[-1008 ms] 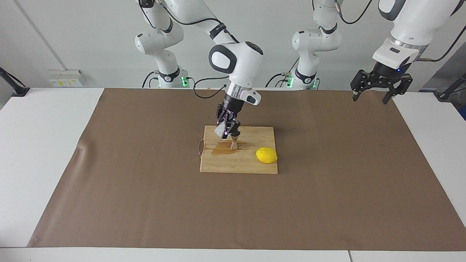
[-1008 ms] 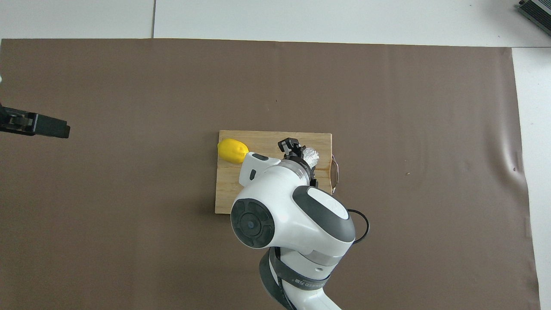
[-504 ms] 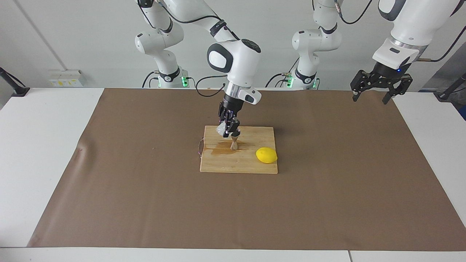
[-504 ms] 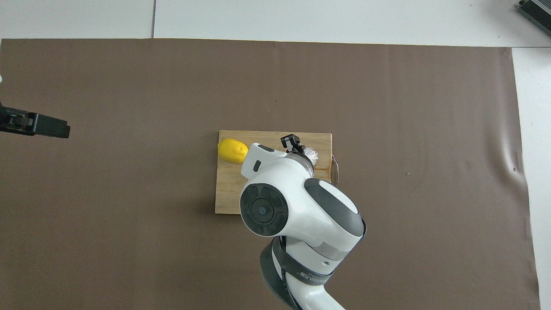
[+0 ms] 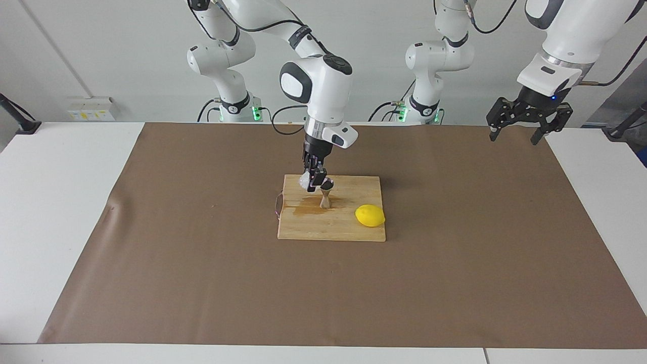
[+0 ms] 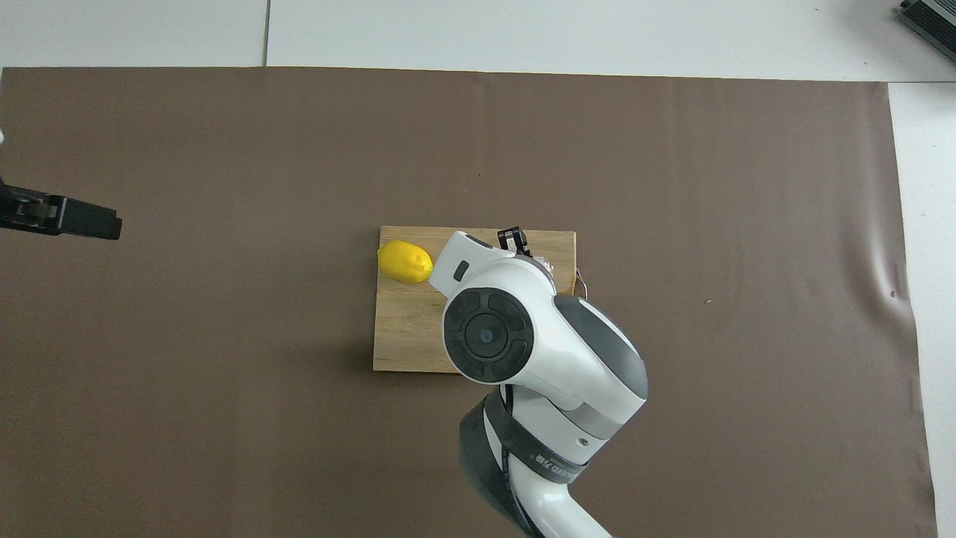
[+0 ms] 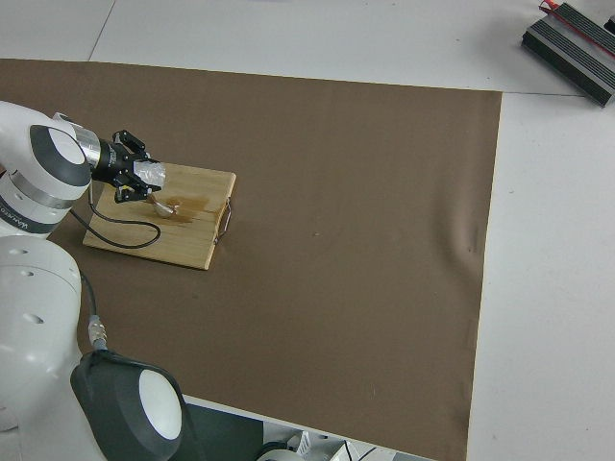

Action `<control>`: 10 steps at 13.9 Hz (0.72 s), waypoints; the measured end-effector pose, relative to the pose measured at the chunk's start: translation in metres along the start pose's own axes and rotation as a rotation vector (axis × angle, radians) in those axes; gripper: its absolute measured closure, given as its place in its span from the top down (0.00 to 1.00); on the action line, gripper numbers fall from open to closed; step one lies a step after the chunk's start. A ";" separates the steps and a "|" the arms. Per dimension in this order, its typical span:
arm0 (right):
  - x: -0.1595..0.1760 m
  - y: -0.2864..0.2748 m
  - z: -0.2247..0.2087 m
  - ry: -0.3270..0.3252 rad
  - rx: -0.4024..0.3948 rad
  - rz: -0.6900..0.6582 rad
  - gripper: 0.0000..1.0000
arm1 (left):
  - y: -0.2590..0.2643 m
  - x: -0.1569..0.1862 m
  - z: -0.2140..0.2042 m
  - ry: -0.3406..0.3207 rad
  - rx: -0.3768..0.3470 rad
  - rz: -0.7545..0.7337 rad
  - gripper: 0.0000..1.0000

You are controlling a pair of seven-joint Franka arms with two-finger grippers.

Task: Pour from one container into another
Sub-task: 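Tilt the glass cup upright with the right gripper above the board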

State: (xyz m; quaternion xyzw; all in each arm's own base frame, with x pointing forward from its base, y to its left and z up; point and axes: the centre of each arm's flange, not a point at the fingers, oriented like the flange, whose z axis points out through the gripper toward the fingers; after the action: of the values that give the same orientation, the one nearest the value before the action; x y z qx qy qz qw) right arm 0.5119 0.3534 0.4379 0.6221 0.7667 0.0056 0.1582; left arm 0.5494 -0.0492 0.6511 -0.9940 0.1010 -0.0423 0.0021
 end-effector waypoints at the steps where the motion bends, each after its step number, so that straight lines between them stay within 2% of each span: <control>1: -0.001 0.000 -0.001 0.017 0.010 0.015 0.51 | 0.000 0.000 0.000 0.000 0.000 0.000 1.00; 10: -0.023 0.008 0.005 0.064 0.044 0.096 0.51 | 0.002 0.001 0.003 -0.006 -0.001 0.054 1.00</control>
State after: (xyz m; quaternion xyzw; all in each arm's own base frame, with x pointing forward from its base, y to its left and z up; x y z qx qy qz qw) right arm 0.5253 0.3326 0.4398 0.6612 0.7404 0.0159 0.1195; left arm 0.5500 -0.0511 0.6487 -0.9910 0.1278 -0.0394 0.0029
